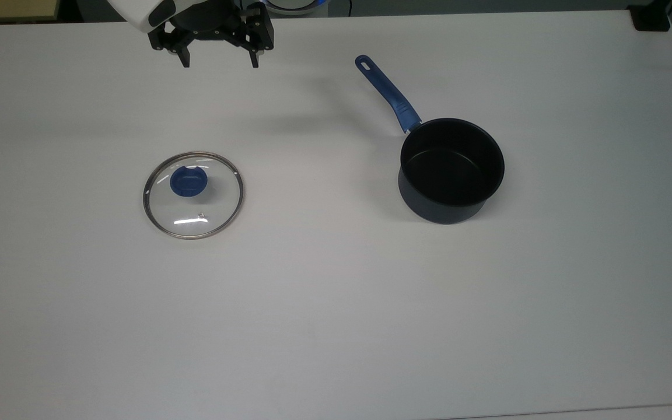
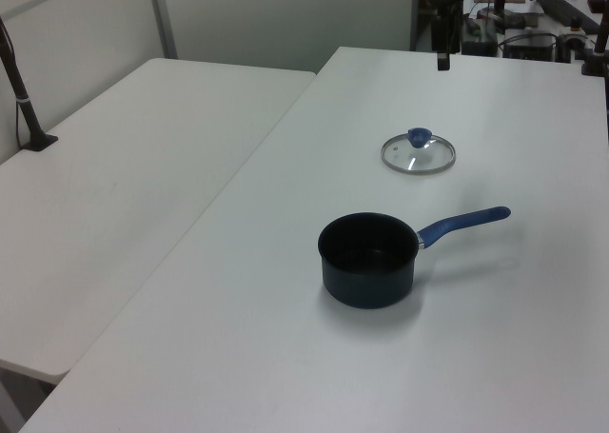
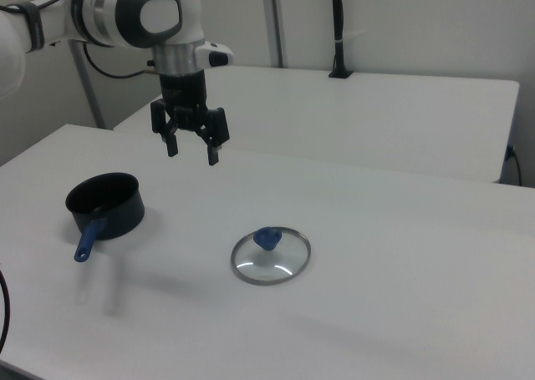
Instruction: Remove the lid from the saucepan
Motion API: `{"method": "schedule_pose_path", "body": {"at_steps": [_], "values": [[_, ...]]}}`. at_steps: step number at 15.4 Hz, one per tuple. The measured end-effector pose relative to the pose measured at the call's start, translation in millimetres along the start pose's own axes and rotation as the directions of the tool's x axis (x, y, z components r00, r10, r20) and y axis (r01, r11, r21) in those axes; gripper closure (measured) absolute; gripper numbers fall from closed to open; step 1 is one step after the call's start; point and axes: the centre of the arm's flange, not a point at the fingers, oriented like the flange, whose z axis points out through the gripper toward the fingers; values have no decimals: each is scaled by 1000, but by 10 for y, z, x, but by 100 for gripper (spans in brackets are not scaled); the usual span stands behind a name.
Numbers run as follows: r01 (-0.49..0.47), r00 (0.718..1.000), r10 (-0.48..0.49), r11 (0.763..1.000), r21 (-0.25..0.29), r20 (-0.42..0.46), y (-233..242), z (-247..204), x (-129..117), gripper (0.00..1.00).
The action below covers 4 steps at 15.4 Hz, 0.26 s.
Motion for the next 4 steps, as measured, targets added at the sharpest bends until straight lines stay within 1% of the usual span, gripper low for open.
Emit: {"method": "schedule_pose_path", "body": {"at_steps": [4], "values": [[-6, 1000, 6, 1000, -1, 4, 15, 21, -1, 0]]}}
